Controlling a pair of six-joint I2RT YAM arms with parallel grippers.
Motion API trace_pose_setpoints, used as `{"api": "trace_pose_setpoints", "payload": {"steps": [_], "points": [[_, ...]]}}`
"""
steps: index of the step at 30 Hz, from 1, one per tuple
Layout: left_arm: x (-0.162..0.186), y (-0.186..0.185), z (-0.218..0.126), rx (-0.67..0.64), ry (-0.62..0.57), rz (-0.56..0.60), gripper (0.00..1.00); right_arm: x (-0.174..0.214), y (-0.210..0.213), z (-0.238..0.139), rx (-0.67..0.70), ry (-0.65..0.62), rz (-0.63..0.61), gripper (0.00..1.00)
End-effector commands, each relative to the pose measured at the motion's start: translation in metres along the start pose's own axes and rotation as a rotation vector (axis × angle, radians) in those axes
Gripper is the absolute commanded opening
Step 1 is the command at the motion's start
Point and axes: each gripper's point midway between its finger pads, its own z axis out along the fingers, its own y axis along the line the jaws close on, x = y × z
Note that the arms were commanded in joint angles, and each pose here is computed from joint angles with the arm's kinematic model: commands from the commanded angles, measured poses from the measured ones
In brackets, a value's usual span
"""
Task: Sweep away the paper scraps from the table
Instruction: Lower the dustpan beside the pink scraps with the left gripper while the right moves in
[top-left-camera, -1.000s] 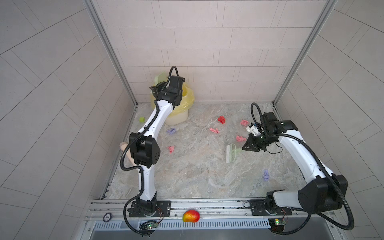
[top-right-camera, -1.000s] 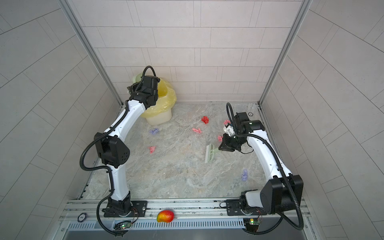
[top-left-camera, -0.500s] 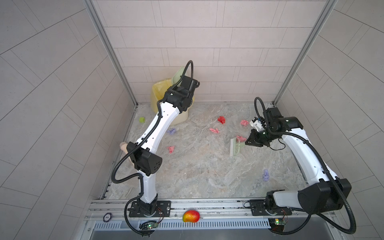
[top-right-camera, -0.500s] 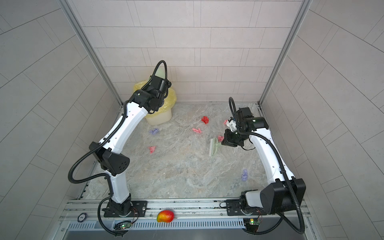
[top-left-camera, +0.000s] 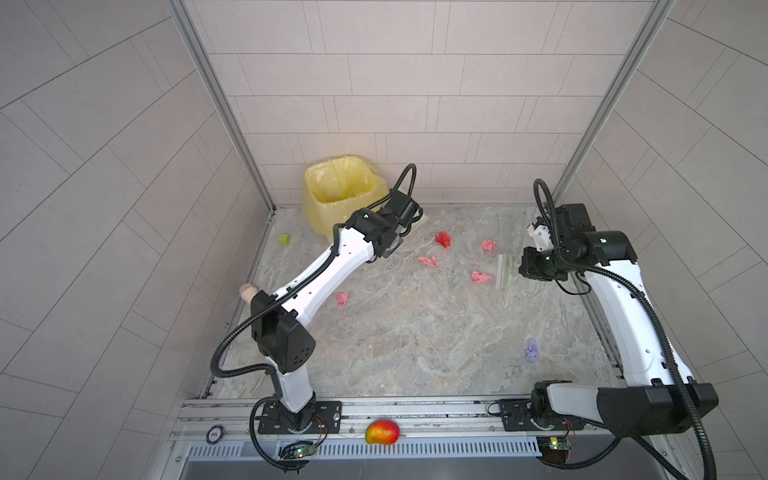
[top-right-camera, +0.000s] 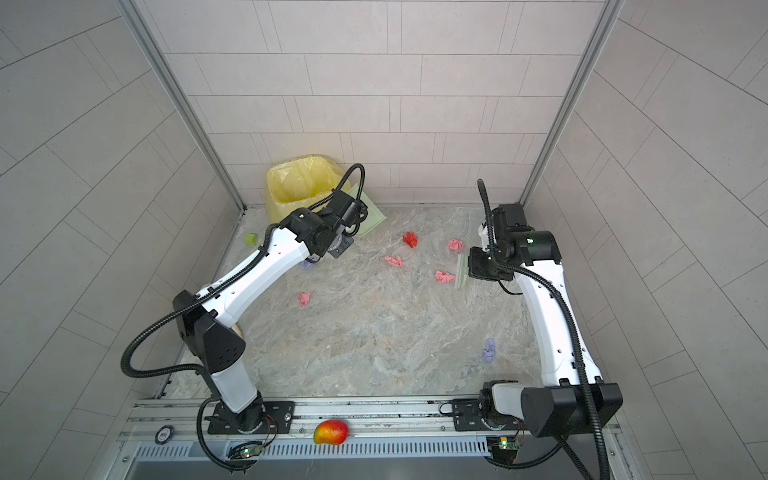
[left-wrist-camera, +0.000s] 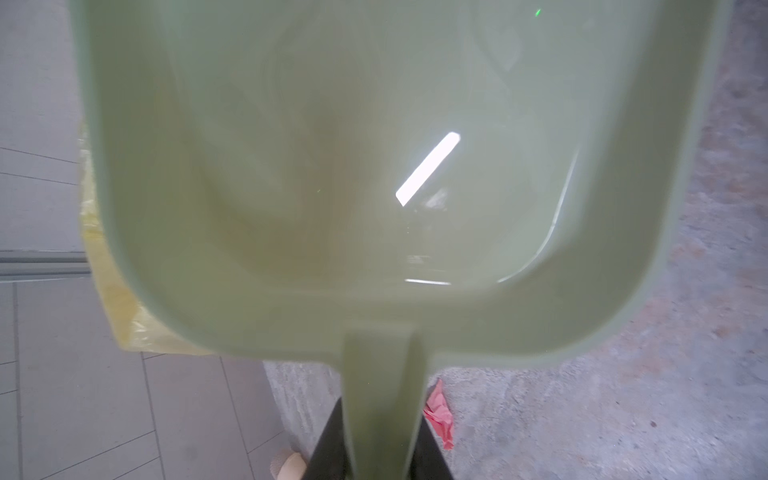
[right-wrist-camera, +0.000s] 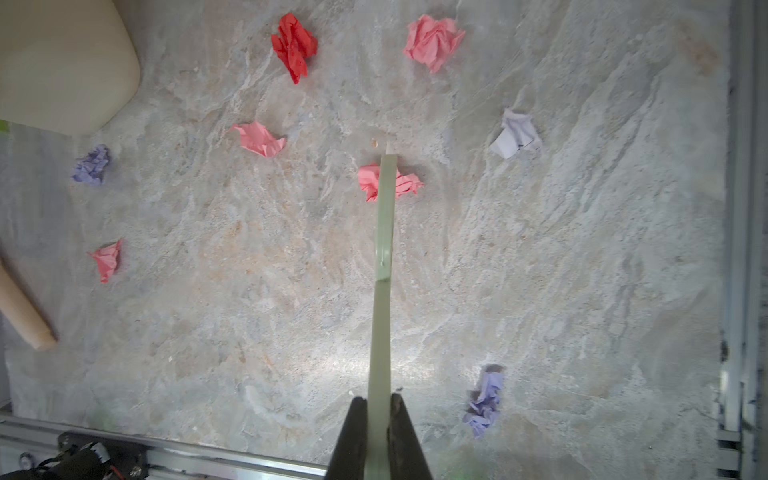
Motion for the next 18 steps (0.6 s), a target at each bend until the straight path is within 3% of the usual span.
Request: {"api": "trace_pose_setpoints", "payload": {"steps": [1, 9, 18], "points": [[0.019, -0.04, -0.003, 0.172, 0.027, -0.039, 0.0, -0.005, -0.022, -0.002, 0.127, 0.0, -0.069, 0.0], [0.059, -0.123, 0.016, 0.377, 0.135, 0.044, 0.0, -0.018, -0.033, 0.03, 0.189, 0.062, -0.15, 0.0], [0.081, -0.181, 0.031, 0.511, 0.202, 0.134, 0.0, -0.024, -0.035, 0.067, 0.249, 0.163, -0.299, 0.0]]}}
